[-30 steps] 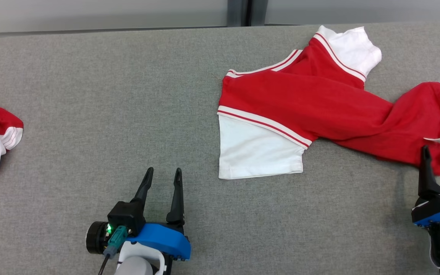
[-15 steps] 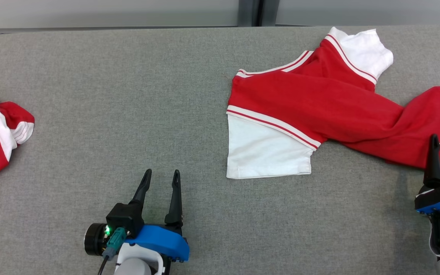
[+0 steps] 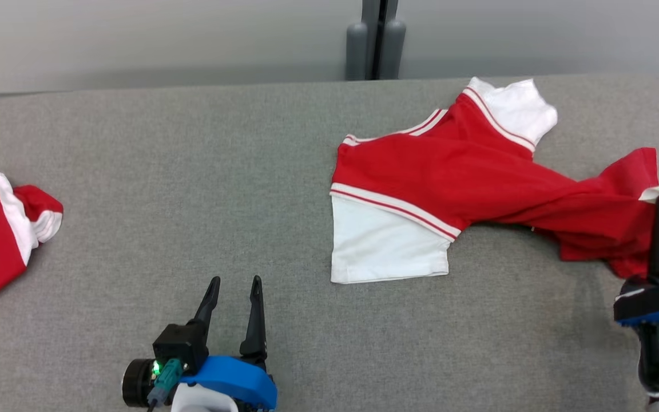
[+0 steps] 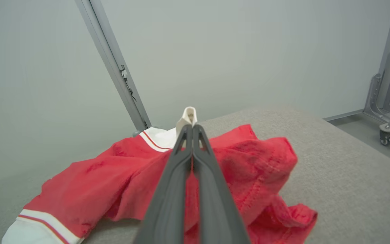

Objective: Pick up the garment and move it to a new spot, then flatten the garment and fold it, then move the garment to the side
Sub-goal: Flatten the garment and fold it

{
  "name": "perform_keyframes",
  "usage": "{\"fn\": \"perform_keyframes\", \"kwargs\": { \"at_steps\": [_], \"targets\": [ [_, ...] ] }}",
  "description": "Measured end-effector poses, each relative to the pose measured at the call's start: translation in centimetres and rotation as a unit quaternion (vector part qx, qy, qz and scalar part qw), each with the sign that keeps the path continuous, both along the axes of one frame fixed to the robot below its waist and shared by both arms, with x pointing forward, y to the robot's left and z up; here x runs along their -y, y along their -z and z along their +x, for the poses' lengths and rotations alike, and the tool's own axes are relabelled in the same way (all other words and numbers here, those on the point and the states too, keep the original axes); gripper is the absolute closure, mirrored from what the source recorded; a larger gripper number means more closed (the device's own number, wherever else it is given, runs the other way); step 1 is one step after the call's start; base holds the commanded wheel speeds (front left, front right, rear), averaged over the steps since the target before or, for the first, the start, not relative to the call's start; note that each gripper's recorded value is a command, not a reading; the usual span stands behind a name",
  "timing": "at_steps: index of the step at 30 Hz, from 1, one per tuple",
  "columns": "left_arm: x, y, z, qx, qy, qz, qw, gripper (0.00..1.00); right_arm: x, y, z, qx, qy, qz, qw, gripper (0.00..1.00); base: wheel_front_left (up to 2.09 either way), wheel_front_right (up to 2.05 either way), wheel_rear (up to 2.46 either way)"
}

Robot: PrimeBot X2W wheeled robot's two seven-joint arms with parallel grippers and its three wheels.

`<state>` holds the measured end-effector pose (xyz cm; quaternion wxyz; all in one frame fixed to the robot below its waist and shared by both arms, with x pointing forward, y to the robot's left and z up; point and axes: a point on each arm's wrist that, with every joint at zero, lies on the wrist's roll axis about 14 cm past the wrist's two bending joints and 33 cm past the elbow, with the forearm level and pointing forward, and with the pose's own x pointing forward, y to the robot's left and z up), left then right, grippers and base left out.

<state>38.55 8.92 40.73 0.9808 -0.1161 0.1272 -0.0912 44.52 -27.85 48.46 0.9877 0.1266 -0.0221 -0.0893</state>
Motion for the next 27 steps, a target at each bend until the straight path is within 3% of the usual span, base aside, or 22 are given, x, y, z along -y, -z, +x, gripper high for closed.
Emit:
{"fn": "perform_keyframes", "kwargs": {
  "at_steps": [5, 9, 10, 11, 12, 17, 27],
  "targets": [
    [0.3, -1.4, -1.2, 0.016, 0.005, -0.009, 1.0, 0.0, -1.2, -0.9, -3.8, 0.008, -0.014, -0.013, 1.0, 1.0, 0.0, 0.0, 0.0],
    [0.9, -2.2, -2.0, 0.025, 0.014, -0.016, 0.999, 0.0, -1.5, 0.8, -7.4, -0.021, -0.015, -0.018, 1.0, 1.0, 0.0, 0.0, 0.0],
    [1.2, -2.3, -2.1, 0.027, 0.019, -0.017, 0.999, 0.0, -1.6, 1.8, -8.4, -0.036, -0.015, -0.017, 0.999, 0.73, 0.0, 0.0, 0.0],
    [1.6, -2.5, -2.2, 0.029, 0.025, -0.019, 0.999, 0.0, -1.7, 3.2, -9.5, -0.059, -0.014, -0.014, 0.998, 0.16, 0.0, 0.0, 0.0],
    [2.0, -2.6, -2.3, 0.029, 0.03, -0.022, 0.999, 0.0, -2.0, 4.4, -10.5, -0.077, -0.013, -0.004, 0.997, 0.0, 0.0, 0.0, 0.0],
    [4.6, -2.1, -2.2, 0.019, 0.071, -0.036, 0.997, 0.0, -2.3, 4.9, -11.4, -0.082, -0.012, 0.008, 0.996, 0.0, 0.0, 0.0, 0.0],
    [9.9, 0.0, 0.9, -0.035, 0.129, -0.087, 0.987, 0.0, -1.2, 4.0, -9.6, -0.072, 0.0, 0.007, 0.997, 0.0, 0.0, 0.0, 0.0]
  ]
}}
